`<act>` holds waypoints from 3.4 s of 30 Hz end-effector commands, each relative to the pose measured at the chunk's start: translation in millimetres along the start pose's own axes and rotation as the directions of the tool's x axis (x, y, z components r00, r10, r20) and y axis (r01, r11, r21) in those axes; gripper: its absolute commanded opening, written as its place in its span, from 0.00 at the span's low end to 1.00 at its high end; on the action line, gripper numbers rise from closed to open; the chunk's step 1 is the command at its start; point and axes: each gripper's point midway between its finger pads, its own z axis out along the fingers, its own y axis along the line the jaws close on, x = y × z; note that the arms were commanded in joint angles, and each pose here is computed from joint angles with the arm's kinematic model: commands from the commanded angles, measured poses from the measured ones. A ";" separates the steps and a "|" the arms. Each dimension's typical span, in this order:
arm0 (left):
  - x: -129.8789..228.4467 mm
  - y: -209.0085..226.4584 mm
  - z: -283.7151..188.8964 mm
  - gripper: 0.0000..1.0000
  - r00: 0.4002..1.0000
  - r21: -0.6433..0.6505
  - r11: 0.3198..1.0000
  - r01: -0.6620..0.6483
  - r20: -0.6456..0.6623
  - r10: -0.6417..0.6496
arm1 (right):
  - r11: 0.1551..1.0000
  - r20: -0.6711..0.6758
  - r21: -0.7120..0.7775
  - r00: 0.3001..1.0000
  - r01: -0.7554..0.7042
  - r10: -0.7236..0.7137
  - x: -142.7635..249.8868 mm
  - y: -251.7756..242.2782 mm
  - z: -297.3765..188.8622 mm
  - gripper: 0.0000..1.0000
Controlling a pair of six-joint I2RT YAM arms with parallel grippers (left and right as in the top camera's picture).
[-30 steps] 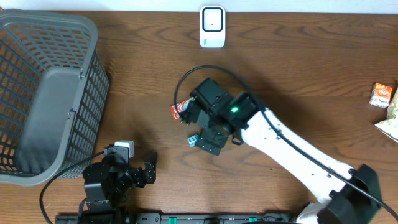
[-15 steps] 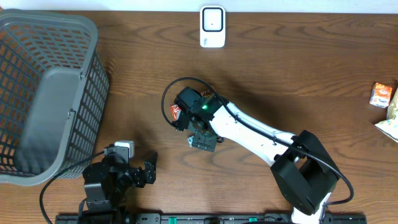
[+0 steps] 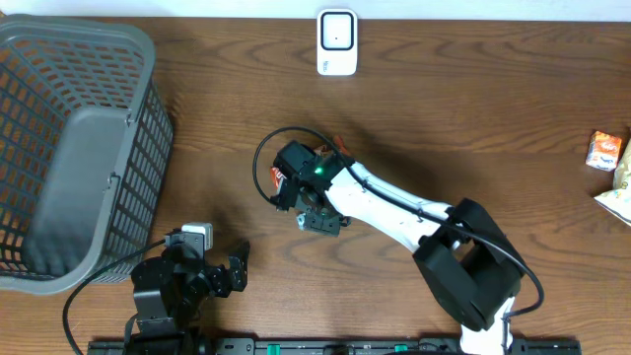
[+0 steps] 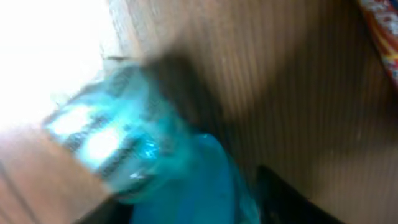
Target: Scan the item barcode
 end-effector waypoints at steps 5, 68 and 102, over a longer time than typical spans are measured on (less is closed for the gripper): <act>-0.2 0.2 -0.3 0.98 1.000 -0.001 1.000 0.003 0.000 -0.003 | 1.000 0.027 -0.005 0.999 -0.023 0.023 -7.3 -2.5 -0.3 0.18; -0.2 0.2 -0.3 0.98 1.000 -0.001 1.000 0.003 0.000 -0.003 | 0.964 0.980 -0.042 0.199 0.261 -0.011 11.0 -151.8 -112.9 0.01; -0.2 0.3 -0.3 0.98 1.000 -0.001 1.000 0.003 0.000 -0.003 | 0.985 0.912 -0.168 0.383 0.026 0.146 11.5 -187.7 -78.7 0.38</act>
